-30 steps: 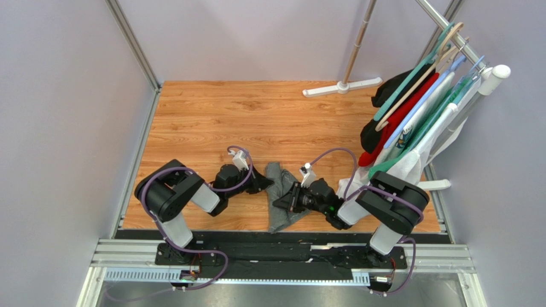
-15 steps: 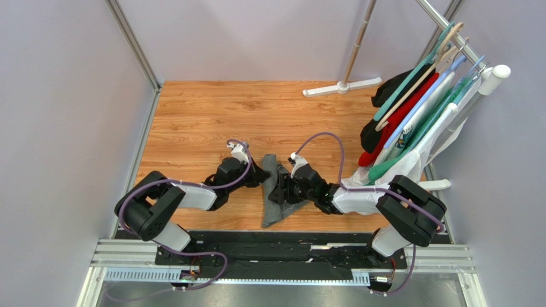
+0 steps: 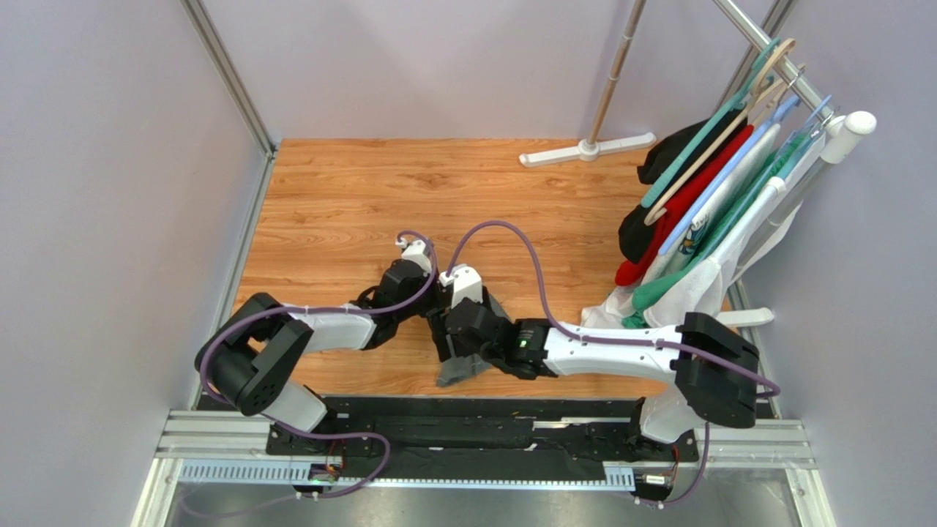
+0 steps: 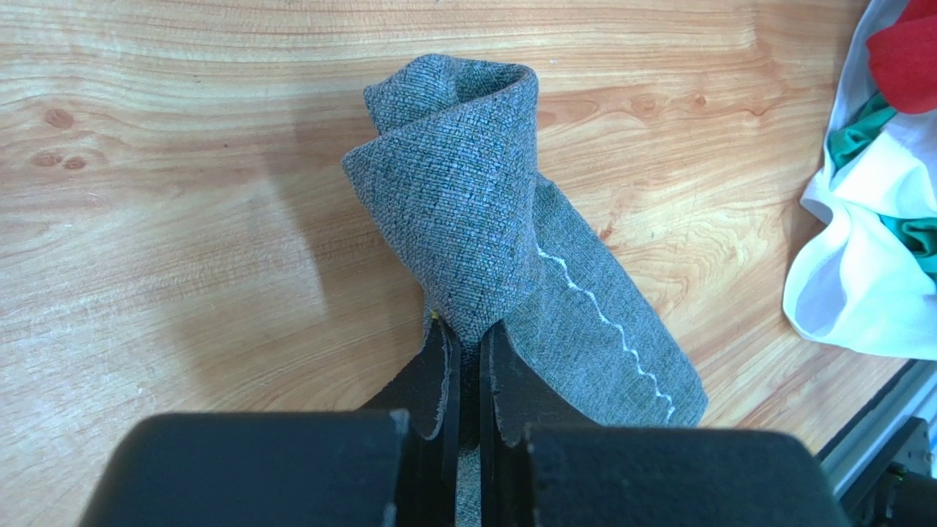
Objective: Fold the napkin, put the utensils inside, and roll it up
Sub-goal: Roll the napkin with the utensil
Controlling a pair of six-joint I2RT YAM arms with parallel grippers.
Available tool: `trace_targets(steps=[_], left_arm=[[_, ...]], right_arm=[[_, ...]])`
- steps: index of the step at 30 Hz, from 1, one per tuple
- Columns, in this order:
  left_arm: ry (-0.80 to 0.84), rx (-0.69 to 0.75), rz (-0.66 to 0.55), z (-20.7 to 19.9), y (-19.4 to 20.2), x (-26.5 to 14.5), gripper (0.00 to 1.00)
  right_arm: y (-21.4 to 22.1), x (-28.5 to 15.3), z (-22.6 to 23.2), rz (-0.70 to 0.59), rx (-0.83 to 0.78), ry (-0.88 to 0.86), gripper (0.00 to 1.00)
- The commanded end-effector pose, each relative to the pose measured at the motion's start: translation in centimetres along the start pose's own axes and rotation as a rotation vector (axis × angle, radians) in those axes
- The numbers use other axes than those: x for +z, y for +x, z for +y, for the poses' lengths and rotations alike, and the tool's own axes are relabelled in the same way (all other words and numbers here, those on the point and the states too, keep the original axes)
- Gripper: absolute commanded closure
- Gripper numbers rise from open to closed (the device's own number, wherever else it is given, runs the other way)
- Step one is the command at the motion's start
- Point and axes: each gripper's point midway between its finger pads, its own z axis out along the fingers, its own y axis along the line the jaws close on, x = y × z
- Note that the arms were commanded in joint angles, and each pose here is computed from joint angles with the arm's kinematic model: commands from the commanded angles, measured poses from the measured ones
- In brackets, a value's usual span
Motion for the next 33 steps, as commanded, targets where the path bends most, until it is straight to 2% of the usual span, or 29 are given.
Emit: trace_targets(steps=[1, 6, 17, 20, 21, 22, 24, 25, 27, 28, 29, 30, 33], left_arm=[[-0.007, 0.051, -0.002, -0.2, -0.6, -0.2, 1.00], [-0.003, 0.048, -0.003, -0.3, -0.7, -0.3, 1.00], [0.013, 0.038, -0.014, -0.8, -1.0, -0.5, 1.00], [0.021, 0.029, -0.016, -1.0, -1.1, -0.6, 1.00], [0.021, 0.027, -0.018, -1.0, -1.2, -0.7, 1.00], [0.024, 0.021, -0.023, -1.1, -1.4, -0.8, 0.95], [0.032, 0.014, -0.034, -1.4, -1.7, -1.1, 0.84], [0.040, 0.010, -0.034, -1.5, -1.9, -1.2, 0.71], [0.046, 0.000, -0.046, -1.4, -2.4, -1.6, 0.58], [0.056, 0.000, -0.050, -1.5, -2.6, -1.8, 0.55], [0.054, -0.006, -0.051, -1.3, -2.7, -1.9, 0.47], [0.072, -0.008, -0.069, -1.8, -3.2, -2.4, 0.33], [0.089, -0.010, -0.095, -2.1, -4.0, -3.3, 0.22]], right_arm=[[0.5, 0.8, 0.4, 0.007, -0.088, 0.076, 0.26], [2.0, 2.0, 1.3, 0.050, -0.060, 0.073, 0.32], [6.0, 4.5, 1.0, 0.152, -0.078, 0.119, 0.36], [7.2, 5.2, 0.3, 0.189, -0.075, 0.151, 0.47], [7.7, 5.3, 0.1, 0.199, -0.069, 0.157, 0.60], [7.9, 5.4, -0.3, 0.206, -0.055, 0.164, 0.67], [8.2, 5.5, -0.6, 0.210, -0.041, 0.154, 0.92], [7.6, 5.2, -0.5, 0.192, -0.023, 0.141, 0.99], [7.8, 5.1, -0.6, 0.184, 0.006, 0.098, 1.00], [7.2, 4.8, -0.3, 0.174, 0.037, 0.058, 1.00], [7.3, 4.7, -0.4, 0.172, 0.060, 0.041, 1.00], [7.4, 4.8, -1.0, 0.163, 0.088, 0.023, 1.00], [7.1, 4.4, -1.0, 0.140, 0.154, -0.058, 1.00]])
